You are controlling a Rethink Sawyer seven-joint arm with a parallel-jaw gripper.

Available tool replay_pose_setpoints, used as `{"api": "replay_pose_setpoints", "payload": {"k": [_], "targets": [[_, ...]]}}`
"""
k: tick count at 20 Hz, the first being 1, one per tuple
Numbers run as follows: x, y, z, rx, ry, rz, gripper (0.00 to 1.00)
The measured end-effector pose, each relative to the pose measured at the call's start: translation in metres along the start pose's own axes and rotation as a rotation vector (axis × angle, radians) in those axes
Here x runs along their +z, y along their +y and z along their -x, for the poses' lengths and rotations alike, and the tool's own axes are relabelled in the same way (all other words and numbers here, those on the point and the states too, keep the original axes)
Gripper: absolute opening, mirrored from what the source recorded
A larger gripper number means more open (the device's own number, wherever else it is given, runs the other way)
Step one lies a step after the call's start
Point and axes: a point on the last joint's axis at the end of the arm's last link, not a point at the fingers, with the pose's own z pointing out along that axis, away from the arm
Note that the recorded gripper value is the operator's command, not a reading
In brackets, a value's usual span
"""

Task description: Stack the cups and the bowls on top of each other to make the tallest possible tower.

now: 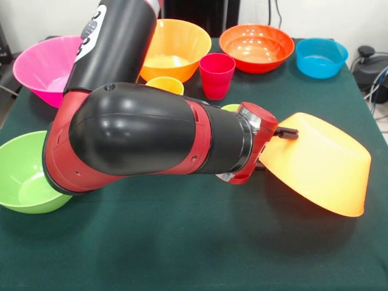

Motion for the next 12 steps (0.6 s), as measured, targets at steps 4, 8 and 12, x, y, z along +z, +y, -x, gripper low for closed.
{"api": "replay_pose_setpoints", "payload": {"k": [4,8,12], "targets": [[-0.0010,-0.0007,0.0014,-0.018,-0.003,-0.009,1.00],[-0.0012,-0.0014,0.0023,-0.033,-0.002,-0.017,1.00],[-0.0025,-0.0033,0.0018,-0.032,-0.002,-0.026,1.00]]}}
